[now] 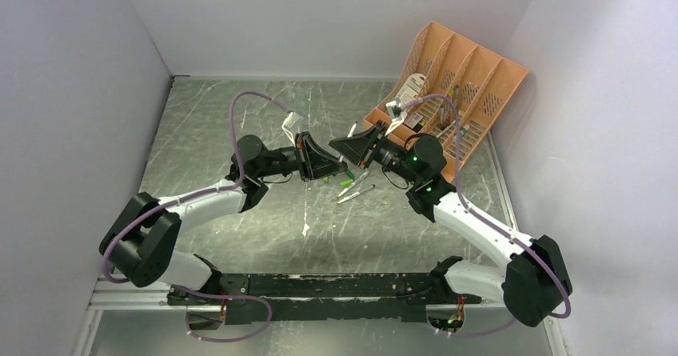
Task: Insert the pens into the pen caps
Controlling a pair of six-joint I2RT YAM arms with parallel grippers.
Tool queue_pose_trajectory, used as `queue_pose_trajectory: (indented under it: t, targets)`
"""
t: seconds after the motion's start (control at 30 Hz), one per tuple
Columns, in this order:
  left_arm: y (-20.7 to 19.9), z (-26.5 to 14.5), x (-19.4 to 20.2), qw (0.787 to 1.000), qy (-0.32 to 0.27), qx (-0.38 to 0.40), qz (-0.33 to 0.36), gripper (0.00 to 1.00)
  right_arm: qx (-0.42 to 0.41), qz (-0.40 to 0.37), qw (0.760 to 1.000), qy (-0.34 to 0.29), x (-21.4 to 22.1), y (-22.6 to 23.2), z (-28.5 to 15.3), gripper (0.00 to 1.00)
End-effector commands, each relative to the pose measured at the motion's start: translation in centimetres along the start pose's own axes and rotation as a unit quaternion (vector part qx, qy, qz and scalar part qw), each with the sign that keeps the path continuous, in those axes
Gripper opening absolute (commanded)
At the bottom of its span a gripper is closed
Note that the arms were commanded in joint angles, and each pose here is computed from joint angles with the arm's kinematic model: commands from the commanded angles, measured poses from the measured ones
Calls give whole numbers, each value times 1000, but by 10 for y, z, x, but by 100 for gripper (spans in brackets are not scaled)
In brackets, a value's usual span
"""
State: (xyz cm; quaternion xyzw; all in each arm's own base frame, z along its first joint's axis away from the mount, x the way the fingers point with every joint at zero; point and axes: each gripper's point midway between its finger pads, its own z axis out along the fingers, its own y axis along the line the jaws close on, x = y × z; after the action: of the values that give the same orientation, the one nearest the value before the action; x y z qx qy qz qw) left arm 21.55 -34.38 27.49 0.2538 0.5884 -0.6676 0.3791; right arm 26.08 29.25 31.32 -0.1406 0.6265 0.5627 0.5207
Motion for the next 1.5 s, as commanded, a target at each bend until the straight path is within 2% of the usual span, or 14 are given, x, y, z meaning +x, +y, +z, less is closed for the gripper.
queue_pose_trajectory:
  t: [0.0,0.07,0.1,0.23,0.4,0.53,0.6,0.67,0.73,0.8,1.13,1.27,1.4,1.47]
  targets:
    - [-21,5,-10,999,-4,35,15,7,-9,-11,1000,-11,-7,6,2,0]
    - [-18,5,-9,999,-2,29,20,7,27,-15,999,-22,-12,-4,-2,22]
    - [-17,5,-9,999,-2,25,22,7,42,-20,998,-32,-15,-8,-5,27]
    - [-15,4,-7,1000,-3,22,21,7,67,-35,996,-41,-21,-14,-10,29]
    - [-14,4,-4,1000,-3,25,17,7,62,-30,996,-56,-24,-12,-12,27]
    - [-15,2,-5,999,-7,22,23,8,66,-29,996,-53,-23,-14,-10,0]
    - [-16,2,-8,999,-12,21,26,25,61,-29,997,-45,-20,-14,-8,0]
    - [-17,3,-12,999,-21,18,29,52,47,-26,998,-33,-15,-10,-6,0]
    - [-17,4,-18,999,-30,15,32,62,40,-28,999,-19,-9,-9,-5,0]
    - [-17,6,-22,999,-35,15,35,64,37,-30,999,-12,-5,-9,-6,0]
    - [-12,14,-23,998,-43,37,6,53,-24,-32,999,-13,-9,19,-11,0]
    - [-11,16,-24,998,-44,37,1,9,-32,-35,999,-10,-8,23,-14,0]
    - [-13,14,-20,999,-36,41,4,7,-30,-32,999,-19,-10,23,-15,0]
    - [-8,11,-17,999,-30,25,19,7,-8,-31,999,-28,-13,16,-17,25]
